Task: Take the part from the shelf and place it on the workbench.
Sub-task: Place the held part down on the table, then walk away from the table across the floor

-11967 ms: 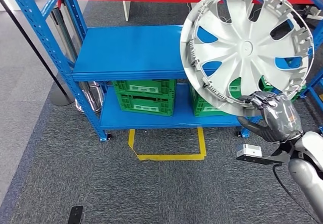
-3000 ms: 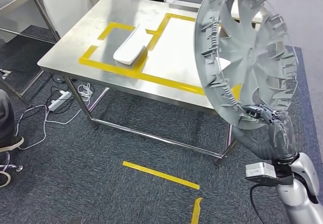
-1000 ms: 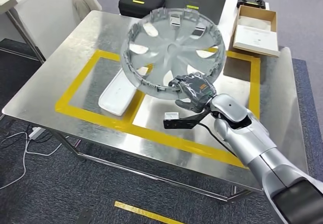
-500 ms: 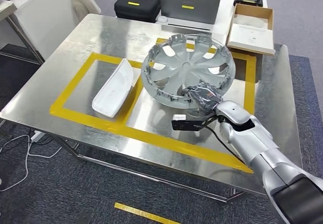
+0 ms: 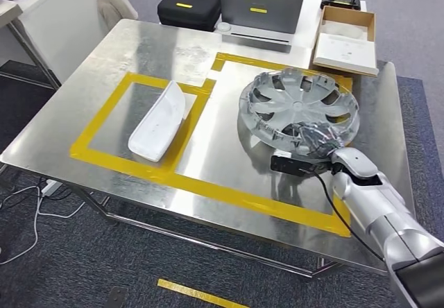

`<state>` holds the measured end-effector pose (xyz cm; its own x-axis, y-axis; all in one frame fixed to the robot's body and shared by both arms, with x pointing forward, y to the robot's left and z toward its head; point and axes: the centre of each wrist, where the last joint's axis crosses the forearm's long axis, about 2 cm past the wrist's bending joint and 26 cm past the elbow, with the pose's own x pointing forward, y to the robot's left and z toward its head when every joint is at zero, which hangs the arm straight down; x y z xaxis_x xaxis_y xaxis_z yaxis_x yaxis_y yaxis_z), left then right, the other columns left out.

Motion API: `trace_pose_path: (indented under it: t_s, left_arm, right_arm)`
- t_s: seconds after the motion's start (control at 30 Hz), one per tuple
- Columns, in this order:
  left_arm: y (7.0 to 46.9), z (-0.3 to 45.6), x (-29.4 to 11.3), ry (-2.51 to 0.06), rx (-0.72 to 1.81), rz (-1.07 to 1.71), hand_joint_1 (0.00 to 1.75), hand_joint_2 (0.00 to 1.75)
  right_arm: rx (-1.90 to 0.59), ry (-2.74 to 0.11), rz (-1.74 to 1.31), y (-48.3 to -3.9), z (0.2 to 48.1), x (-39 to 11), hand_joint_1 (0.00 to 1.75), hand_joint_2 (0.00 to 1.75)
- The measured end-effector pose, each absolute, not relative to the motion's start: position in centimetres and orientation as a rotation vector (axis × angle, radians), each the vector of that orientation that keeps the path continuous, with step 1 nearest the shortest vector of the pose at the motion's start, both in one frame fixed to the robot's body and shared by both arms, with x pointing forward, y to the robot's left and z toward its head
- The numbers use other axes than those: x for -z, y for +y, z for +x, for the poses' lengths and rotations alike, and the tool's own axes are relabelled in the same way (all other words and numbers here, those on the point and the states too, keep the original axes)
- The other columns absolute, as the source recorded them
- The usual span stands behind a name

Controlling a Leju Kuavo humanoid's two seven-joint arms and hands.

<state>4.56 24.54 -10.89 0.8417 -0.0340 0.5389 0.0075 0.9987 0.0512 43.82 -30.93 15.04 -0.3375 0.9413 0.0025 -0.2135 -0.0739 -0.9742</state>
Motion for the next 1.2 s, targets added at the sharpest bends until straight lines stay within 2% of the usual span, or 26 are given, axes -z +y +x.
trace_pose_path:
  t_s: [0.13,0.27,0.67,0.73,0.9,1.2]
  left_arm:
    - [24.6,4.6,10.9,-0.581,0.020,0.069,0.00,1.75]
    - [24.6,4.5,10.9,-0.586,0.015,0.077,0.00,0.00]
    - [24.8,4.3,10.9,-0.560,-0.027,0.089,0.00,0.00]
    - [24.8,4.4,10.9,-0.561,-0.032,0.088,0.00,0.00]
    - [24.4,4.3,10.9,-0.561,-0.055,0.091,0.00,0.00]
    - [24.1,4.0,10.9,-0.538,-0.095,0.103,0.00,0.00]
  right_arm:
    - [-1.532,-1.278,-0.885,-31.7,43.7,-14.9,0.00,0.00]
    - [-1.506,-1.282,-0.881,-32.2,43.4,-14.5,0.00,0.00]
    - [-1.284,-1.518,-0.819,-32.8,42.6,-14.3,0.00,0.00]
    - [-1.195,-1.604,-0.768,-32.7,42.4,-14.4,0.00,0.00]
    - [-0.795,-1.892,-0.576,-32.2,40.2,-14.8,0.00,0.00]
    - [-0.529,-2.145,-0.541,-33.0,37.6,-18.5,0.00,0.00]
